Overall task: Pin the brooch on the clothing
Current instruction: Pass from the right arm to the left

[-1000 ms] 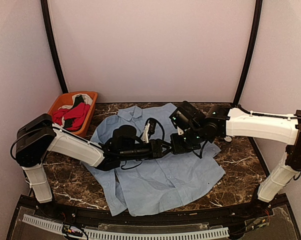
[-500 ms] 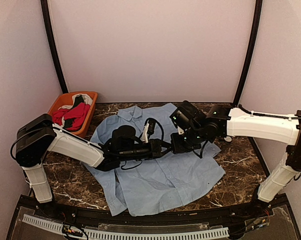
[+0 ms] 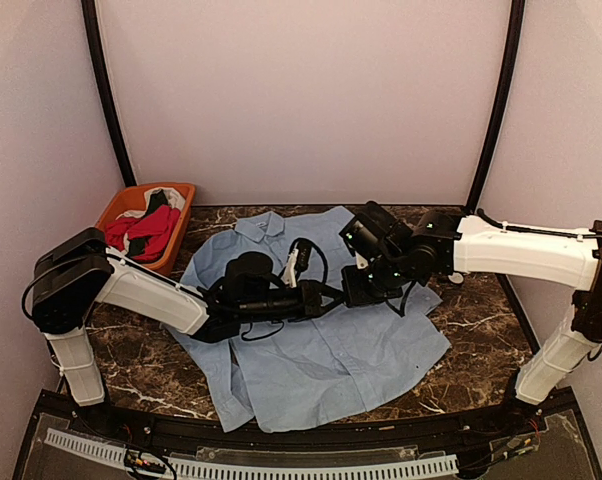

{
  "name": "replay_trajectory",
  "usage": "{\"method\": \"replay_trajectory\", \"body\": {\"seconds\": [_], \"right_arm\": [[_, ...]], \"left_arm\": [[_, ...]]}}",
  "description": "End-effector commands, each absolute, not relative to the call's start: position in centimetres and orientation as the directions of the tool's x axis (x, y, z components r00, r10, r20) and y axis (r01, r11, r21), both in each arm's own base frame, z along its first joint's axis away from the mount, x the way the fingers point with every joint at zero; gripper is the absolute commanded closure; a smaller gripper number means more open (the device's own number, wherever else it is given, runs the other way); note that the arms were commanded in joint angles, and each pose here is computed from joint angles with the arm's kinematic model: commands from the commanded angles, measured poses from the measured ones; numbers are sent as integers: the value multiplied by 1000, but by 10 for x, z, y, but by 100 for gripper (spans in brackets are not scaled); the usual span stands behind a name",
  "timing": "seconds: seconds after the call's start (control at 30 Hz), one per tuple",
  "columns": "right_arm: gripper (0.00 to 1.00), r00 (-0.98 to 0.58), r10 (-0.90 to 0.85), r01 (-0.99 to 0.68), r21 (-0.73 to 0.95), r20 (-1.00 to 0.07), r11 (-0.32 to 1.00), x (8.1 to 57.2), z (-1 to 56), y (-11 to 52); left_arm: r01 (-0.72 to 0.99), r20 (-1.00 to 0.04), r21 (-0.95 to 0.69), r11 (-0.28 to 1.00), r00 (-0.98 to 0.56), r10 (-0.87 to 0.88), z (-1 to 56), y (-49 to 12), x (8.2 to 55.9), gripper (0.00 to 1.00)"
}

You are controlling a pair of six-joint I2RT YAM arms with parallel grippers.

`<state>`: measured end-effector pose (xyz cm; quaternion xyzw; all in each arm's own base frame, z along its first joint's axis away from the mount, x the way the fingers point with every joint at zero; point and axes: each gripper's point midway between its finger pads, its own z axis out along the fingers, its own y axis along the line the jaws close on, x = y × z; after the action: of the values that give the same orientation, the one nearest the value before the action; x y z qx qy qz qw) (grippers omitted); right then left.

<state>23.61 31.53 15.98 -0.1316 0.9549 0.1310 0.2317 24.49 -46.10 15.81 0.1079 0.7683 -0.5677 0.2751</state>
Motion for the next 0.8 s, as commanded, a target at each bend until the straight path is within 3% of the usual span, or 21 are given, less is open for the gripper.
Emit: {"method": "replay_trajectory", "body": {"seconds": [0.0,0.67,0.77], "right_arm": [[100,-849,-187,-321,202,-494,925,235,170,317],[100,-860,-204,-326,195,-468,925,230,155,320],[100,-858,-202,-326,196,-473,925,230,155,319]], "left_arm": [[480,-548,-808,342,-825,-135,153,-461,245,80],[483,-546,-815,320,-825,-146,156,-464,246,82],[484,-545,-818,311,-825,-151,157,-464,245,87]]}}
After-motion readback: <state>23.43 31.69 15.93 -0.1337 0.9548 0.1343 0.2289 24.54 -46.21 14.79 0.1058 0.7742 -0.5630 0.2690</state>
